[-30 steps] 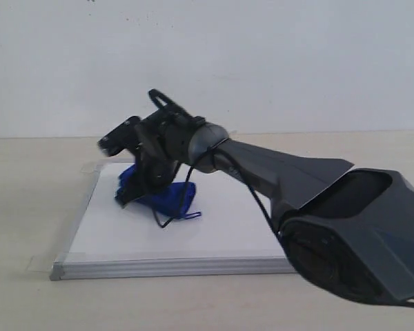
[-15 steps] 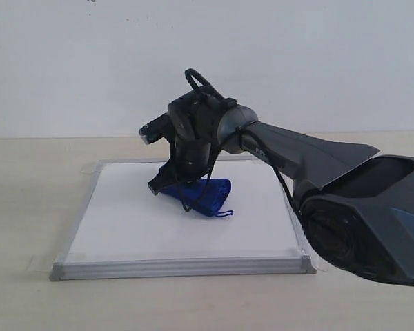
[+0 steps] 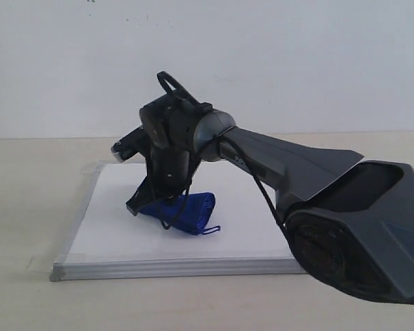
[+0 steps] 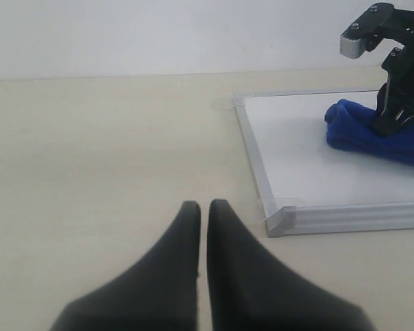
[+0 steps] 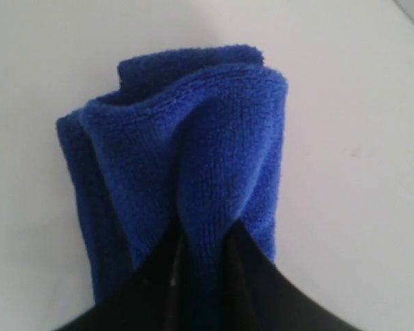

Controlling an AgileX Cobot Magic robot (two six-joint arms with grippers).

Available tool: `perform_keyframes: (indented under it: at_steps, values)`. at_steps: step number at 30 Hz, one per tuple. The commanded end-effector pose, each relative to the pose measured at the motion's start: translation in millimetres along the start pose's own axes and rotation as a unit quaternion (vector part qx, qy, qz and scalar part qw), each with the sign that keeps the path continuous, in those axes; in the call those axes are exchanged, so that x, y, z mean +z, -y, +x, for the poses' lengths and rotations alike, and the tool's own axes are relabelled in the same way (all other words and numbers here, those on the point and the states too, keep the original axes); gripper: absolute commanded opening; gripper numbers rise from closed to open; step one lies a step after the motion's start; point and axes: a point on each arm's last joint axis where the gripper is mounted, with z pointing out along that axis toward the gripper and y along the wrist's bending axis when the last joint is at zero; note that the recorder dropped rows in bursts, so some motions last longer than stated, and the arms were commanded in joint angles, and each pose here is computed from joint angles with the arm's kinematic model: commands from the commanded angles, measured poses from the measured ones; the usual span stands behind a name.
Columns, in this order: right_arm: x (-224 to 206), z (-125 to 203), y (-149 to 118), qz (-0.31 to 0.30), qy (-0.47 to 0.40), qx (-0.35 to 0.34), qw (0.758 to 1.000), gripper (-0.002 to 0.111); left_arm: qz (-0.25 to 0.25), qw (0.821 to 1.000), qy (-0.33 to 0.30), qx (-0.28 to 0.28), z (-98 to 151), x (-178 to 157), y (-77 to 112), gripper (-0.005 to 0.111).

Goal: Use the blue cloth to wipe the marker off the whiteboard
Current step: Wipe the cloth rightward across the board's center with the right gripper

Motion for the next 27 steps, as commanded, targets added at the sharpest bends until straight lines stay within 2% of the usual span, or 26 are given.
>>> perform_keyframes:
  at_steps: [1, 17, 27]
  values:
    - [9.0, 9.1, -43.3, -0.076, -0.050, -0.018, 0.996, 0.000, 0.004, 1.000, 0.004, -0.003, -1.0, -0.3, 0.5, 0.004]
    - [-44.1, -1.3, -28.2, -0.067, -0.020, 0.005, 0.998, 0.000, 0.004, 1.000, 0.004, -0.003, -1.0, -0.3, 0.5, 0.004]
    - [-65.5, 23.0, -11.9, -0.045, 0.016, 0.030, 0.998, 0.000, 0.004, 1.000, 0.004, -0.003, -1.0, -0.3, 0.5, 0.004]
